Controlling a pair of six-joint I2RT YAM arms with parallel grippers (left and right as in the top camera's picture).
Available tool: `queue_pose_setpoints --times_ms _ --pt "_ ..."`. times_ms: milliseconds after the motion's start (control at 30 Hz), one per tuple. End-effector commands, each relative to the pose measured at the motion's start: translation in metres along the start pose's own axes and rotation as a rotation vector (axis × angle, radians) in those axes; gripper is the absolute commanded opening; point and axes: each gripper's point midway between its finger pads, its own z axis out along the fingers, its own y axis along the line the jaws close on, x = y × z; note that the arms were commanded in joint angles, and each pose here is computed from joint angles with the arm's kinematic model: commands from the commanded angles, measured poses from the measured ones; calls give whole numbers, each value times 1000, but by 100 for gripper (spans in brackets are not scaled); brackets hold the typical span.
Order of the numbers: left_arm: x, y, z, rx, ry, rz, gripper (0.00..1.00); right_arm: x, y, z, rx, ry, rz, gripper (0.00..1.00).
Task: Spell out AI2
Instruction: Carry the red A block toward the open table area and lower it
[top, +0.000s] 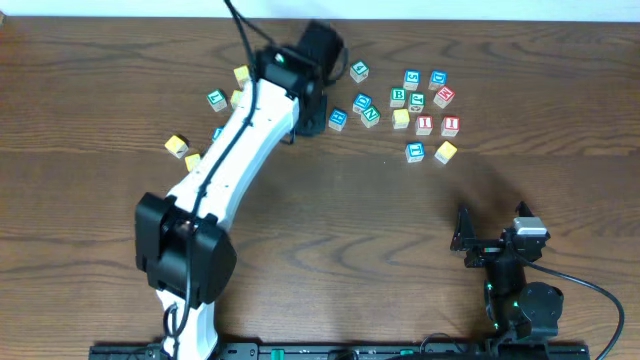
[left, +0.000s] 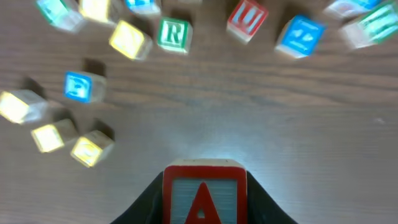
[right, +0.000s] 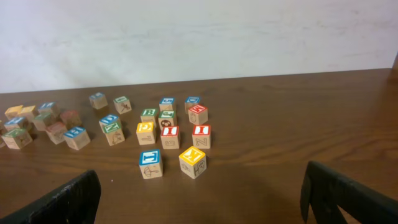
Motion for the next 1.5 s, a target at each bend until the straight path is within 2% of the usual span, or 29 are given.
queue_pose_setpoints --times_ms 0,200,500,700,967,1133,1467 --pt "20 13 39 -41 69 -52 8 1 1 0 -2 0 -9 99" --pt "42 16 77 4 134 -98 8 1 1 0 -2 0 -9 99" --pt "65 17 95 -9 175 -93 8 1 1 0 -2 0 -9 99" --pt "70 16 111 22 121 -117 8 1 1 0 -2 0 -9 99" --pt "70 18 93 68 23 -90 8 1 1 0 -3 0 -9 99" --pt "77 -2 103 193 35 -46 8 1 1 0 -3 0 -9 99" --pt "57 -1 107 173 -59 -17 8 1 1 0 -3 0 -9 99"
